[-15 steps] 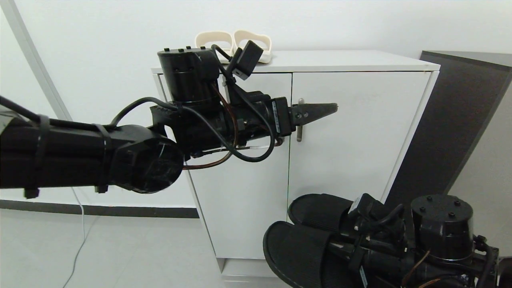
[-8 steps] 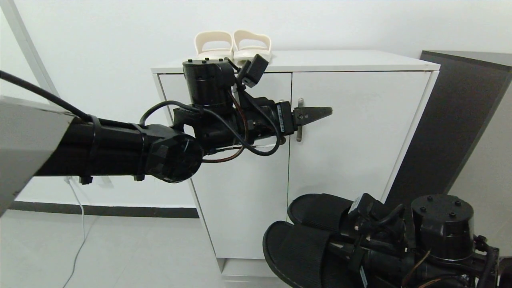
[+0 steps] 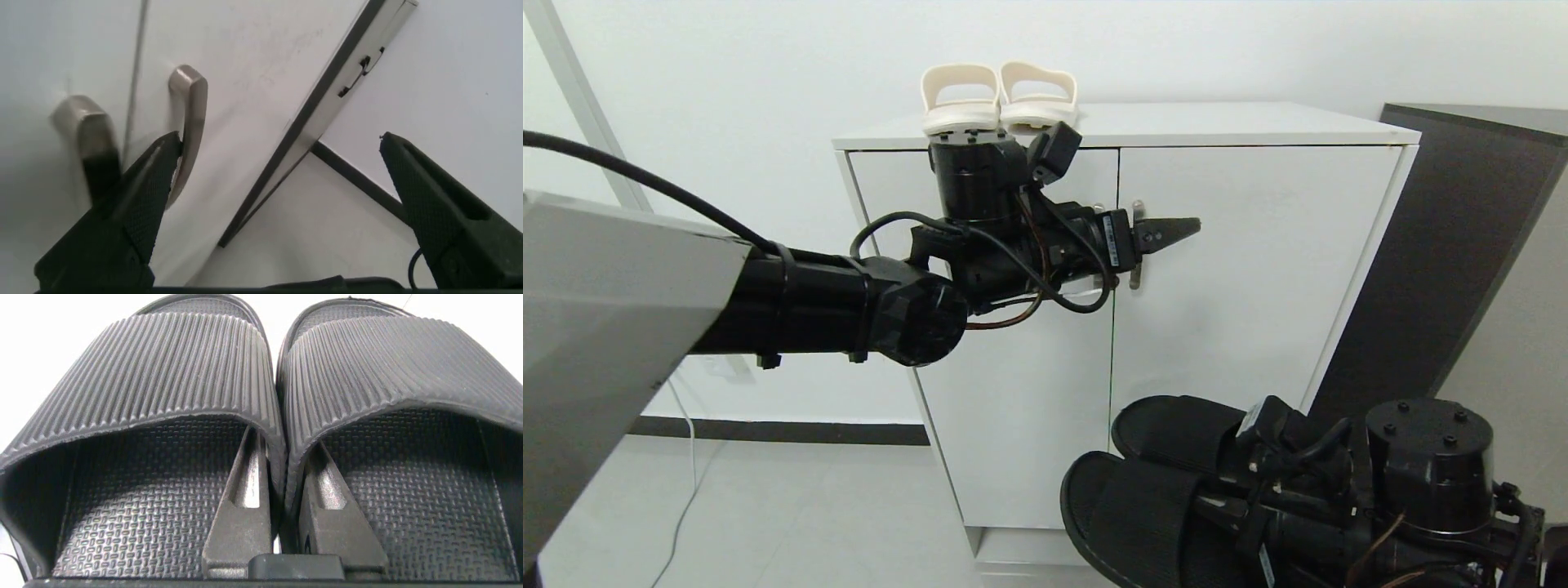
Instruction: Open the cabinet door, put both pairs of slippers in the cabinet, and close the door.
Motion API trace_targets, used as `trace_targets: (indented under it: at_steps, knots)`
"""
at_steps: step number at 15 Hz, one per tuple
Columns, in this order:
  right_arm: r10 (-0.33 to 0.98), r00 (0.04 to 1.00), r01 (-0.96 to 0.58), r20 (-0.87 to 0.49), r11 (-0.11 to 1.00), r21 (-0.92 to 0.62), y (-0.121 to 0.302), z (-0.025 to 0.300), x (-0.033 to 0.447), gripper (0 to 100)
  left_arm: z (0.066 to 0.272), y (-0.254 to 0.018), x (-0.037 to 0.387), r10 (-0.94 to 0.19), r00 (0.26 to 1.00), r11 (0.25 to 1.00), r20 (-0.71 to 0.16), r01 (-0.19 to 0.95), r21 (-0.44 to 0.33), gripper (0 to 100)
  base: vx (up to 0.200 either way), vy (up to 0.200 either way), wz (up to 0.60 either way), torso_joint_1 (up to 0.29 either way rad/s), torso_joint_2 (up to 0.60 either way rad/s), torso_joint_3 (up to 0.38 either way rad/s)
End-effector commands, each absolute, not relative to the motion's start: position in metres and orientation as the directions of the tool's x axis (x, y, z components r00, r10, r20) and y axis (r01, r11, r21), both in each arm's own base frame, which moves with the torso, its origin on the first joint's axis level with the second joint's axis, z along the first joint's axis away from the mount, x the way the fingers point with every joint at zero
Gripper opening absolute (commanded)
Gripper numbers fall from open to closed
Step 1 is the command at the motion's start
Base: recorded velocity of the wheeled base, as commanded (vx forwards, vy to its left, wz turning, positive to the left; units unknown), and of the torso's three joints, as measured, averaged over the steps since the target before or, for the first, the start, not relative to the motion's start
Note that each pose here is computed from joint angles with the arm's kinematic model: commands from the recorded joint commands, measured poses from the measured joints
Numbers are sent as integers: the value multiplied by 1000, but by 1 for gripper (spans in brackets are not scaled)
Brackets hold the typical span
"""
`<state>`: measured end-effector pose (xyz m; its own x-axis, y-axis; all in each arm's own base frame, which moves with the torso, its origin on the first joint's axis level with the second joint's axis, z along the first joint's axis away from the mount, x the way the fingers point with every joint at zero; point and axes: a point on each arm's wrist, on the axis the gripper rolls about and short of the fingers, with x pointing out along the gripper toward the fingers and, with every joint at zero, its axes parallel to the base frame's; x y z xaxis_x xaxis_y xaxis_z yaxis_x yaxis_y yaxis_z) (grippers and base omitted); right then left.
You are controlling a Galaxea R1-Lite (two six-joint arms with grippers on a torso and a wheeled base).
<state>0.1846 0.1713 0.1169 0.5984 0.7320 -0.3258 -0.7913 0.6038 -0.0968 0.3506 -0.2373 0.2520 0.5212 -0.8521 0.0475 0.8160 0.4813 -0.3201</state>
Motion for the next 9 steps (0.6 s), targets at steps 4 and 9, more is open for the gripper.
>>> trace_targets:
  at_steps: [4, 9]
  knots:
    - [732, 598, -791, -326, 603, -97, 171, 117, 184, 0, 244, -246, 363, -852, 523, 487, 24, 808, -332, 0, 0, 0, 0, 0, 0, 0]
    - [752, 571, -813, -329, 575, -95, 170, 117, 173, 0, 245, -241, 355, -850, 526, 492, 14, 804, -335, 0, 0, 0, 0, 0, 0, 0]
